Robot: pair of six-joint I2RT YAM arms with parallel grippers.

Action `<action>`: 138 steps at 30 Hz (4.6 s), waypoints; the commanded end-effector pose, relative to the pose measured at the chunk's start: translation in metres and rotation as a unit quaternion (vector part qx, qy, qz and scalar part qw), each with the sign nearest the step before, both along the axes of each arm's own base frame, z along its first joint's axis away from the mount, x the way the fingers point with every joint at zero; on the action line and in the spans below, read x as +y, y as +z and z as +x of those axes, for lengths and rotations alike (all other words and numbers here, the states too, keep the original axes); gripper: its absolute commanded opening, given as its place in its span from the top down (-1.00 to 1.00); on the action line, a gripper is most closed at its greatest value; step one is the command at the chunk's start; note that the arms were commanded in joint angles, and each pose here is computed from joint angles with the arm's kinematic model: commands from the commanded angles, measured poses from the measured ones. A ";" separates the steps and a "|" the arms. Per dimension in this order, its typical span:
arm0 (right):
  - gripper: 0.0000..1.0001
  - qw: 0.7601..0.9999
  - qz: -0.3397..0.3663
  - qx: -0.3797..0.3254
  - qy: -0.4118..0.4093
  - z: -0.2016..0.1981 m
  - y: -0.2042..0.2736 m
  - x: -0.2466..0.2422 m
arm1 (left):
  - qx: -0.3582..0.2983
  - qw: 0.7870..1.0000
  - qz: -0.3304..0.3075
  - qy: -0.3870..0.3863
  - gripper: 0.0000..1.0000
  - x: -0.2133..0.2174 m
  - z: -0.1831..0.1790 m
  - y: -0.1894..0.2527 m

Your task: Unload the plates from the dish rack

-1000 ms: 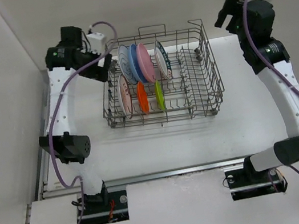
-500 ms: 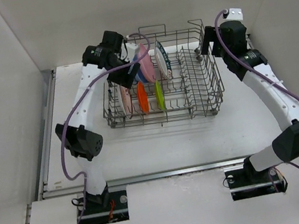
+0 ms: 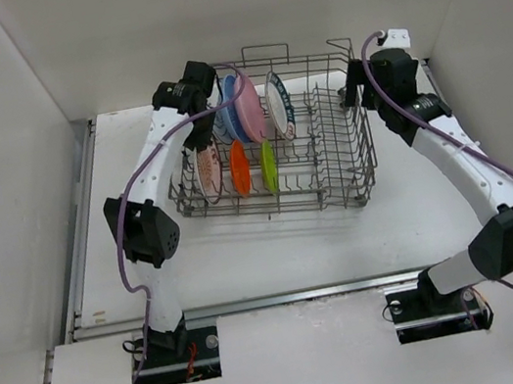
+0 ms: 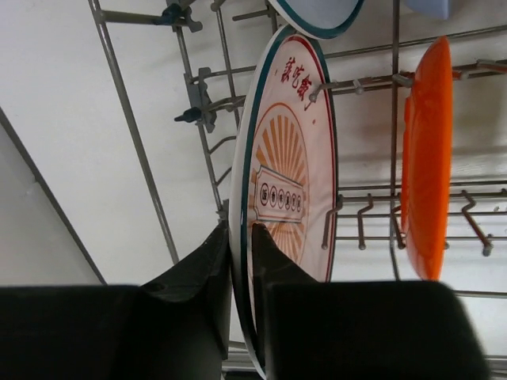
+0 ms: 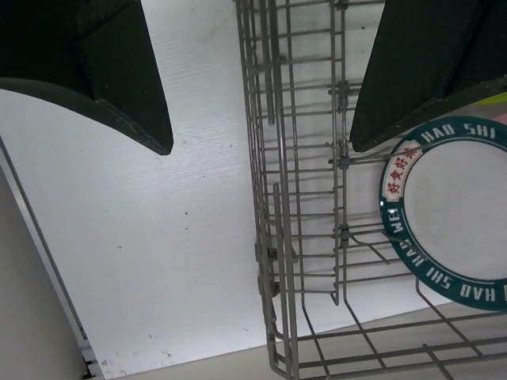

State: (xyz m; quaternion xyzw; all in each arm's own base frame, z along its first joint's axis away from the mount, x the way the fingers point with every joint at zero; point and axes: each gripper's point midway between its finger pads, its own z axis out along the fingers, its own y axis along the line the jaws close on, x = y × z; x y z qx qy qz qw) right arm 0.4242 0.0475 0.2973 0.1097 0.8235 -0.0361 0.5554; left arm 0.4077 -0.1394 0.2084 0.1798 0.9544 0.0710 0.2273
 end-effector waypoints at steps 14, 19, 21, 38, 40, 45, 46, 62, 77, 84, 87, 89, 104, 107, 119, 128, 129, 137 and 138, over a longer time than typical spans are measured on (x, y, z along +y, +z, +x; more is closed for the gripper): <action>-1.00 0.998 -0.010 0.062 0.012 0.030 -0.050 0.015 | -0.171 0.979 -0.103 -0.029 1.00 -0.017 -0.005 0.129; -0.93 0.996 -0.003 0.083 0.024 0.034 -0.063 0.022 | -0.205 0.971 -0.122 -0.032 1.00 -0.018 -0.008 0.152; -0.81 0.996 -0.001 0.084 0.028 0.037 -0.062 0.025 | -0.211 0.970 -0.120 -0.029 1.00 -0.015 -0.010 0.156; 0.74 0.994 -0.044 0.081 0.058 0.051 -0.057 0.026 | -0.310 0.946 -0.097 -0.005 1.00 0.015 -0.018 0.217; 0.96 0.992 -0.065 0.077 0.070 0.060 -0.058 0.026 | -0.321 0.942 -0.094 0.010 1.00 0.027 -0.018 0.225; 1.00 0.984 -0.142 0.073 0.078 0.080 -0.061 0.017 | -0.346 0.930 -0.081 0.088 1.00 0.097 -0.018 0.239; 1.00 0.979 -0.167 0.068 0.090 0.083 -0.053 0.015 | -0.348 0.927 -0.088 0.106 1.00 0.112 -0.022 0.241; 1.00 0.921 -0.319 -0.073 0.209 0.114 -0.004 -0.012 | -0.115 0.944 -0.261 0.166 1.00 0.221 -0.058 0.046; -1.00 0.943 -0.226 -0.196 0.145 0.096 0.102 -0.028 | 0.035 0.958 -0.186 0.217 1.00 0.261 -0.088 -0.106; -1.00 0.940 -0.109 -0.220 0.239 0.062 0.130 0.050 | 0.099 0.939 -0.129 0.304 0.79 0.293 -0.088 -0.128; -1.00 0.938 -0.040 -0.191 0.287 0.061 0.107 0.099 | 0.122 0.933 -0.126 0.313 0.55 0.296 -0.088 -0.137; -1.00 0.945 0.005 -0.151 0.290 0.066 0.084 0.119 | 0.124 0.933 -0.117 0.317 0.50 0.297 -0.086 -0.138; -0.96 0.959 0.054 -0.040 0.274 0.126 -0.032 0.209 | 0.074 0.942 -0.130 0.302 0.01 0.284 -0.094 -0.107; -0.86 0.960 0.049 -0.031 0.274 0.126 -0.044 0.220 | 0.065 0.944 -0.142 0.290 0.01 0.275 -0.093 -0.098; 0.75 0.970 -0.012 -0.031 0.242 0.137 -0.045 0.206 | 0.017 0.963 -0.207 0.173 -0.07 0.191 -0.067 -0.013; 0.02 0.967 -0.018 -0.003 0.256 0.147 -0.068 0.215 | 0.020 0.968 -0.248 0.026 -0.42 0.081 -0.035 0.023; 0.05 0.968 -0.021 0.002 0.252 0.149 -0.072 0.214 | 0.021 0.969 -0.243 0.022 -0.44 0.077 -0.035 0.022; 1.00 0.968 -0.032 0.015 0.249 0.149 -0.078 0.211 | 0.105 0.964 -0.242 0.018 -0.20 0.046 -0.025 -0.029; 1.00 0.968 -0.042 0.005 0.249 0.148 -0.067 0.208 | 0.119 0.963 -0.241 0.021 -0.01 0.046 -0.028 -0.038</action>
